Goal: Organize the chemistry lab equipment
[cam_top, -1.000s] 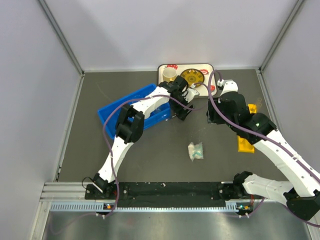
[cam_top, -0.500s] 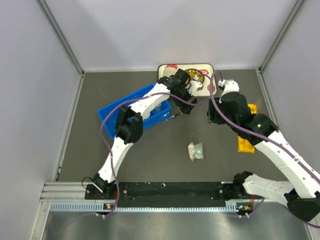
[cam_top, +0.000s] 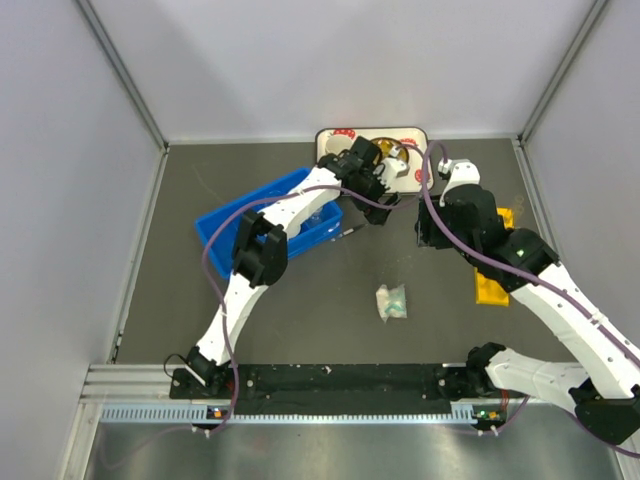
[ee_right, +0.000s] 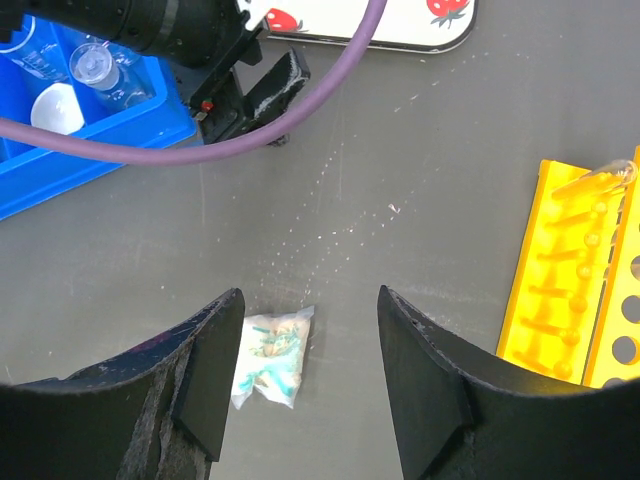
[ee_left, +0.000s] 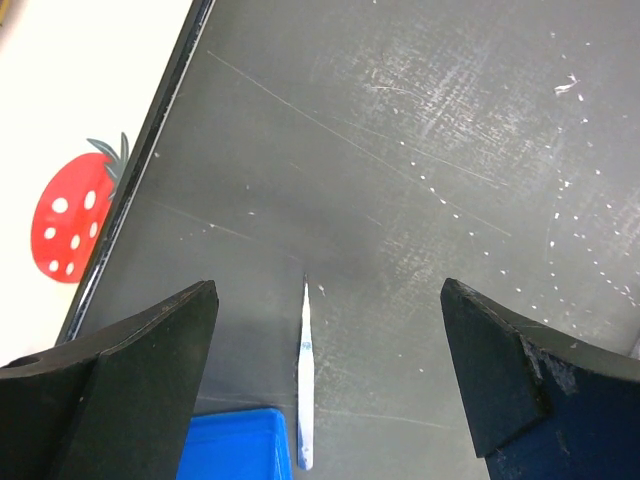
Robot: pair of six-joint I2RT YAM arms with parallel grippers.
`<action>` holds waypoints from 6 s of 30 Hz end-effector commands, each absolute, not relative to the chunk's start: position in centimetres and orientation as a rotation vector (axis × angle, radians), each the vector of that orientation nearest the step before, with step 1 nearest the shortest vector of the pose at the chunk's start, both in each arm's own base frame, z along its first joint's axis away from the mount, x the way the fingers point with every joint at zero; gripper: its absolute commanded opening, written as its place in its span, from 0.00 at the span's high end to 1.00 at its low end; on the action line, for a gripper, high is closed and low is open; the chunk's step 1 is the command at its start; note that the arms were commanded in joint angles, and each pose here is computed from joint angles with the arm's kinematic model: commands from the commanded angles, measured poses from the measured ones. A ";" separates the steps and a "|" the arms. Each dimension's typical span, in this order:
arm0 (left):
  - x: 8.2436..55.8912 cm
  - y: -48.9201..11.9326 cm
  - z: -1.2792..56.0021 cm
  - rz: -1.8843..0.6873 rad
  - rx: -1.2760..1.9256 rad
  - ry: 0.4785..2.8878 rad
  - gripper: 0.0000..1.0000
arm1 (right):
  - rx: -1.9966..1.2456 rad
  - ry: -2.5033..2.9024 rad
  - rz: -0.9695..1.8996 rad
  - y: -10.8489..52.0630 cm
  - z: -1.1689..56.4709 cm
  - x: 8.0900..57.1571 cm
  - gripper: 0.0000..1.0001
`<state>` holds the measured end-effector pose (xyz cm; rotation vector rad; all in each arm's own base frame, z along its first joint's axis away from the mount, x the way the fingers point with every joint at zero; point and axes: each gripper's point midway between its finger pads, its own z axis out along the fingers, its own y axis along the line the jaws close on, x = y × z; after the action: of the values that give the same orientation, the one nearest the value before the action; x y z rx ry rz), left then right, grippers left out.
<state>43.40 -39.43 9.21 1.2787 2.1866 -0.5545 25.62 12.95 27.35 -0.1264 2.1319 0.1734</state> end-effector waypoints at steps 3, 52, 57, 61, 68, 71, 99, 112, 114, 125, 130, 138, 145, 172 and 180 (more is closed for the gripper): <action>44.4 -39.9 7.6 -0.559 1.261 2.193 0.01 | -0.120 2.095 0.183 12.7 28.3 25.8 0.43; 38.3 -37.2 3.5 -0.639 1.312 2.403 0.75 | -0.100 2.093 0.312 13.3 28.4 23.9 0.46; 37.0 -40.1 5.7 -0.754 1.343 2.328 0.84 | -0.090 2.087 0.319 13.1 28.6 23.7 0.46; 35.7 -42.1 6.7 -0.810 1.375 2.288 0.87 | -0.091 2.085 0.326 13.1 28.7 23.5 0.47; 34.0 -44.4 11.3 -0.902 1.358 2.194 0.99 | -0.087 2.070 0.323 12.7 29.2 23.2 0.47; 34.2 -44.3 13.7 -0.894 1.325 2.163 1.00 | -0.085 2.067 0.330 12.6 29.3 22.9 0.47; 39.0 -11.7 26.3 -0.182 0.013 2.389 1.00 | -0.094 2.017 0.446 13.6 31.1 22.2 0.48; 36.4 -2.2 18.3 -0.037 -0.504 2.461 1.00 | -0.124 2.043 0.537 15.1 29.4 21.6 0.49; 36.4 -1.9 17.1 -0.029 -0.548 2.462 1.00 | -0.128 2.035 0.540 15.0 29.6 21.4 0.49; 36.4 -1.3 11.9 0.008 -0.652 2.483 1.00 | -0.154 2.054 0.557 15.2 28.7 20.9 0.49; 37.1 -1.0 10.5 0.023 -0.675 2.493 1.00 | -0.157 2.058 0.546 15.1 28.7 21.0 0.49; 39.2 0.0 9.1 0.042 -0.696 2.524 1.00 | -0.160 2.080 0.526 15.2 28.0 21.3 0.50; 39.3 0.5 8.5 0.036 -0.724 2.526 1.00 | -0.156 2.092 0.508 15.2 27.5 21.6 0.50; 35.4 -2.2 14.5 -0.208 -0.638 2.434 0.40 | -0.224 2.295 0.490 17.4 20.1 22.2 0.45; 31.7 -6.1 19.6 -0.460 -0.379 2.333 0.01 | -0.259 2.448 0.393 18.3 14.3 23.0 0.32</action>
<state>33.28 -3.58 16.68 -0.5415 2.3940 -0.2992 22.06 17.10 15.19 -0.2441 2.4516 0.3840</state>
